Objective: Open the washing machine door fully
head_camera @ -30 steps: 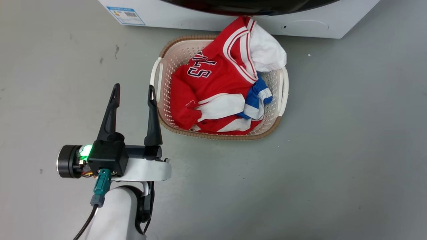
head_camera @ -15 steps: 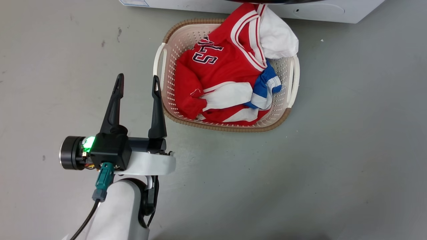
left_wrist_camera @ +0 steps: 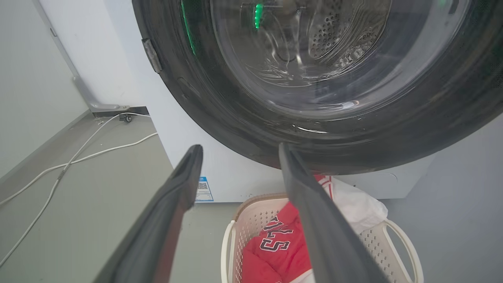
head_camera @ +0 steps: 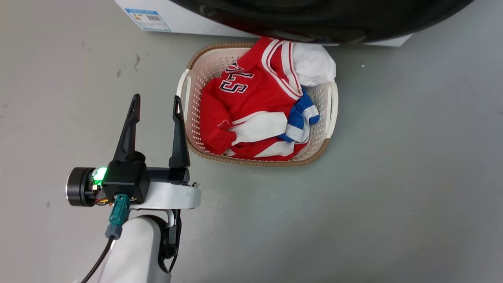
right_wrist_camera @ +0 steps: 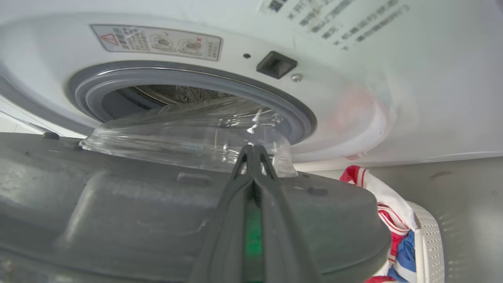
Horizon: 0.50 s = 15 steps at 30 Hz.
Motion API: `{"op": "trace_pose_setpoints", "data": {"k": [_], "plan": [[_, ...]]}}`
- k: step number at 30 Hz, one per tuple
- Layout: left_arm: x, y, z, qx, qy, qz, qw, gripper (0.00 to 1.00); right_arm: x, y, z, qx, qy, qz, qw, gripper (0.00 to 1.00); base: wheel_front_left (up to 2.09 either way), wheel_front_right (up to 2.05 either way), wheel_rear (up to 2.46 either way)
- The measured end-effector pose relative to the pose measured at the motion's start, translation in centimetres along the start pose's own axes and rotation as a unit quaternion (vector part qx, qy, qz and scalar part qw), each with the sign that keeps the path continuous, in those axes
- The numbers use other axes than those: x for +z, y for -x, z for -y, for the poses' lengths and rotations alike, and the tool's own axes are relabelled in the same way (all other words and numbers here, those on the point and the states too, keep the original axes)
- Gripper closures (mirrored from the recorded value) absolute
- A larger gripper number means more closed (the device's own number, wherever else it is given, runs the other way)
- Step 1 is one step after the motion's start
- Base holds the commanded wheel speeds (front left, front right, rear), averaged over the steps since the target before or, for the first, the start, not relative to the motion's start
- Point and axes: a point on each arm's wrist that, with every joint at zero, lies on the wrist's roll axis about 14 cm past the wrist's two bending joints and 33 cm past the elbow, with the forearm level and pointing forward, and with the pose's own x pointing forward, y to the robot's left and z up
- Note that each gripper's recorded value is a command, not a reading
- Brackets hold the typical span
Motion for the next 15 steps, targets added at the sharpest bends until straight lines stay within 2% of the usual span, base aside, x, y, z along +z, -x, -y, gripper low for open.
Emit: {"op": "trace_pose_setpoints", "data": {"k": [6,15], "plan": [[1.2,0.6,0.1,-0.003,0.000,0.010,1.000,0.00,-1.9,1.6,-2.2,0.026,0.011,-0.028,0.999,1.00,0.00,0.00,0.00],[2.2,1.4,0.4,-0.011,0.000,0.019,1.000,0.00,-5.3,4.2,-3.0,0.040,0.013,-0.067,0.997,1.00,0.00,0.00,0.00]]}}
